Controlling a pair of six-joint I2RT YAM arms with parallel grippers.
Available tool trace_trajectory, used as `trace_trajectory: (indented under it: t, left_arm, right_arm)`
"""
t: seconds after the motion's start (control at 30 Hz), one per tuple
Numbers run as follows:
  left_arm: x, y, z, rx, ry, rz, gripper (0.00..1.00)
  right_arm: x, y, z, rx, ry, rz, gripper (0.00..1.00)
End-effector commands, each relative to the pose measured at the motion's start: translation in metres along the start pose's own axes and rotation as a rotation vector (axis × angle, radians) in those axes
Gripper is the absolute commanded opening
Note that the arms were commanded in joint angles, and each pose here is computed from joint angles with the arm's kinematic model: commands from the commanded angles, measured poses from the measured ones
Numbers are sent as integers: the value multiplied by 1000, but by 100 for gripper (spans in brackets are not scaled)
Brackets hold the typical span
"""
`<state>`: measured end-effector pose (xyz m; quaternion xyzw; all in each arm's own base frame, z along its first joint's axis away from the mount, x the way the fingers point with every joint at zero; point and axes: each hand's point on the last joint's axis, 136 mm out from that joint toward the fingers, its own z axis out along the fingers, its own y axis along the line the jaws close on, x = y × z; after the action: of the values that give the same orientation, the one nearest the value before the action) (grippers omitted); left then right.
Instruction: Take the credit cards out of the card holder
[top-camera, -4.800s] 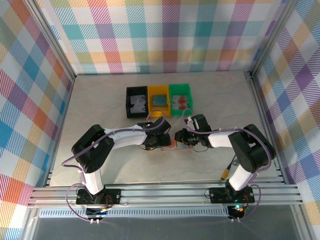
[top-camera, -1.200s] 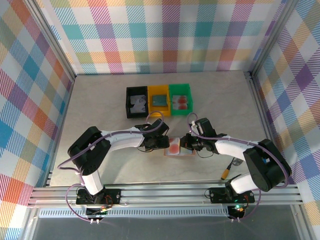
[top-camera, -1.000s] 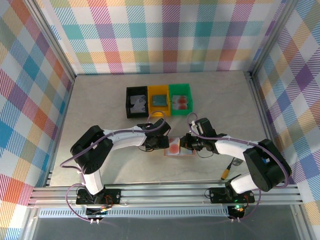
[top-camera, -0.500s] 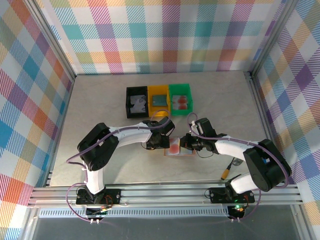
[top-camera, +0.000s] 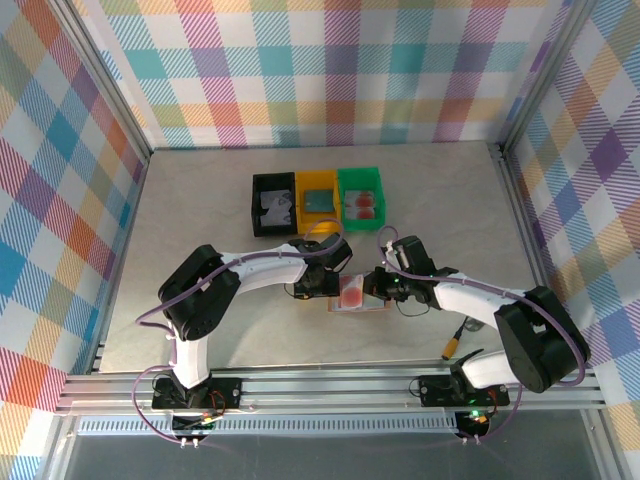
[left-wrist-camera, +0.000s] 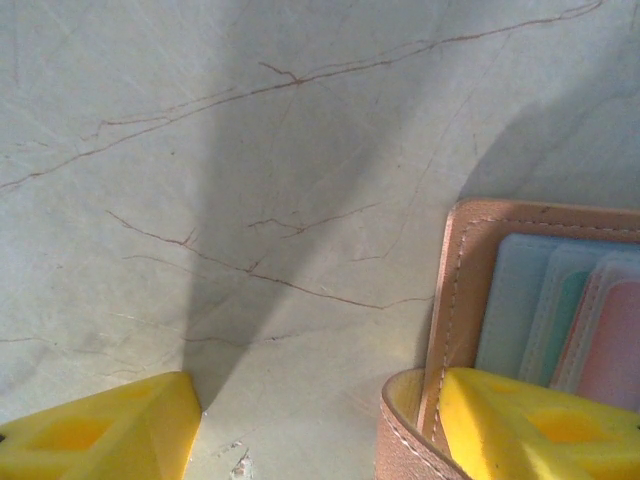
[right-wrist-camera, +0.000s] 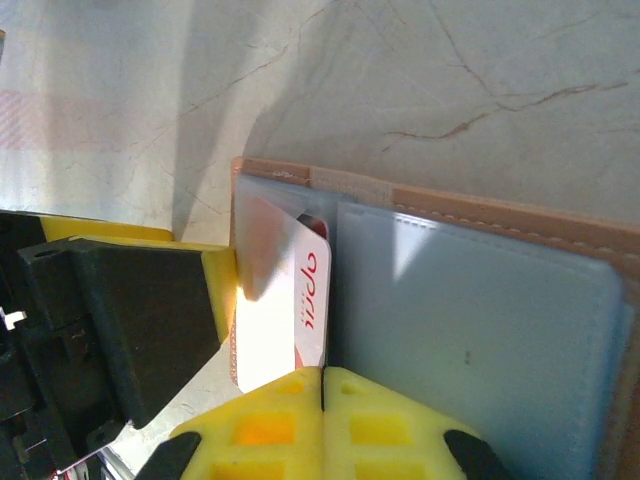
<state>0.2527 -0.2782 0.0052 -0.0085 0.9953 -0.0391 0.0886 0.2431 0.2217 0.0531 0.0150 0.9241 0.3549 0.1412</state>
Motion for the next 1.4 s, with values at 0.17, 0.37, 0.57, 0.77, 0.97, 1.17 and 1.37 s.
trace_trajectory:
  t: [0.17, 0.37, 0.57, 0.77, 0.97, 1.17, 1.37]
  left_arm:
    - [102, 28, 61, -93, 358, 56, 65]
    - [101, 26, 59, -81, 354, 60, 66]
    - [100, 25, 58, -72, 348, 61, 67]
    - [99, 25, 57, -61, 340, 60, 68]
    - [98, 24, 53, -49, 330, 58, 71]
    - [96, 20, 50, -24, 322, 53, 76]
    - [87, 13, 33, 18, 274, 52, 80]
  right_arm:
    - [-2, 6, -10, -29, -20, -15, 0]
    - [-3, 9, -17, -59, -46, -24, 0]
    - [-3, 11, -22, -71, -56, -23, 0]
    - [0, 10, -29, -69, -57, -16, 0]
    - [2, 9, -36, -67, -65, -15, 0]
    - [4, 9, -40, -65, -71, -15, 0]
    - [4, 11, -41, -73, -72, -21, 0]
